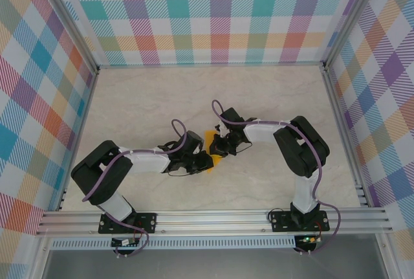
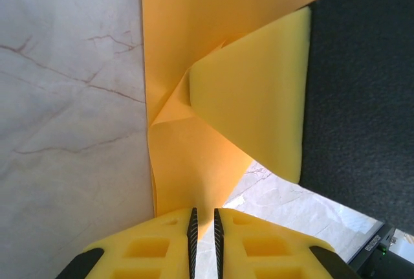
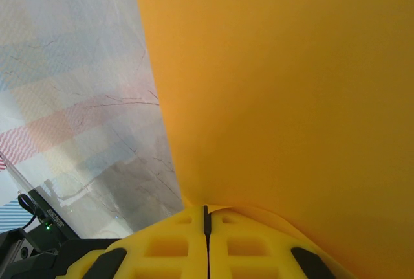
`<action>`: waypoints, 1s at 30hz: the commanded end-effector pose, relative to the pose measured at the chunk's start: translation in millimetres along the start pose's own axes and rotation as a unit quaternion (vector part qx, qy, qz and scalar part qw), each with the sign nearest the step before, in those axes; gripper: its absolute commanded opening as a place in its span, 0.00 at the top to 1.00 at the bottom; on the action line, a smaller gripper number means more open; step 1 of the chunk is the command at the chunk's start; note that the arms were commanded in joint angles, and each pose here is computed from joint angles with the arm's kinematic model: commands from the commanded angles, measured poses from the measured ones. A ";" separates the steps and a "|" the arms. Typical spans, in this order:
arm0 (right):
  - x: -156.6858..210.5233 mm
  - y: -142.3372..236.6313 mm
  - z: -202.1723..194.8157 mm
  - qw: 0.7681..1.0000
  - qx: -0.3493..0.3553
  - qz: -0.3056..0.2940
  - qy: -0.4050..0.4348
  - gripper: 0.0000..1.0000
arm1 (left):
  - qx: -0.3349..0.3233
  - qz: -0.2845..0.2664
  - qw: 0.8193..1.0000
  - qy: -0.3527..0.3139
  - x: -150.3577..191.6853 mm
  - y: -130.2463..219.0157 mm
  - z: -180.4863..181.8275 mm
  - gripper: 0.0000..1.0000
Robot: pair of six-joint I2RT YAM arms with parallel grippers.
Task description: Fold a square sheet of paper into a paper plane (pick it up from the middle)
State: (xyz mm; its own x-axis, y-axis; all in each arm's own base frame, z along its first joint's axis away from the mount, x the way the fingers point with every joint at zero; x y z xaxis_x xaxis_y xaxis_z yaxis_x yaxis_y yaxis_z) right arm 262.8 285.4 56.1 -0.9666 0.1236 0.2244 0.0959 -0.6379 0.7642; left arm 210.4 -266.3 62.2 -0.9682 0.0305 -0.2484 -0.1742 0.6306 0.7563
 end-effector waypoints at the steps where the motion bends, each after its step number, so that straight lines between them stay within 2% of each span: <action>1: -4.5 -2.7 -0.3 1.000 0.004 -0.009 0.001 0.94 | -0.009 0.005 1.000 -0.011 1.3 -3.8 -2.5 0.83; 17: -6.2 -4.2 0.1 1.000 0.004 -0.011 -0.002 0.93 | -0.046 0.018 0.999 -0.002 8.0 -6.2 11.5 0.84; 22: -3.3 4.6 6.0 1.000 -0.002 -0.017 0.001 0.85 | -0.065 0.023 0.998 0.002 11.0 -5.0 17.4 0.86; 30: 2.0 42.5 5.4 0.995 0.007 -0.096 0.012 0.74 | -0.085 0.030 0.996 0.006 15.0 -4.8 24.5 0.89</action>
State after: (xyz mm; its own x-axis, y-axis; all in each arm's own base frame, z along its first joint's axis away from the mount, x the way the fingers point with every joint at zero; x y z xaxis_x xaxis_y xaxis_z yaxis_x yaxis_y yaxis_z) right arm 266.5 276.2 80.9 -0.9758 0.1782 0.1266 -0.0116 -0.6204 0.7842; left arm 212.0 -262.4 56.9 -0.9707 0.0265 -0.2387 -0.1787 0.5841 0.7917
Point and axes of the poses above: each hand's point on the last joint's axis, 136 mm out from that joint toward the fingers, its own y axis back along the fingers, its own z axis along the line the jaws close on, x = y × z, the point moved 5 cm from there along y, back along the fingers, and after that the axes turned 14 degrees about -y, right-handed, at the moved point
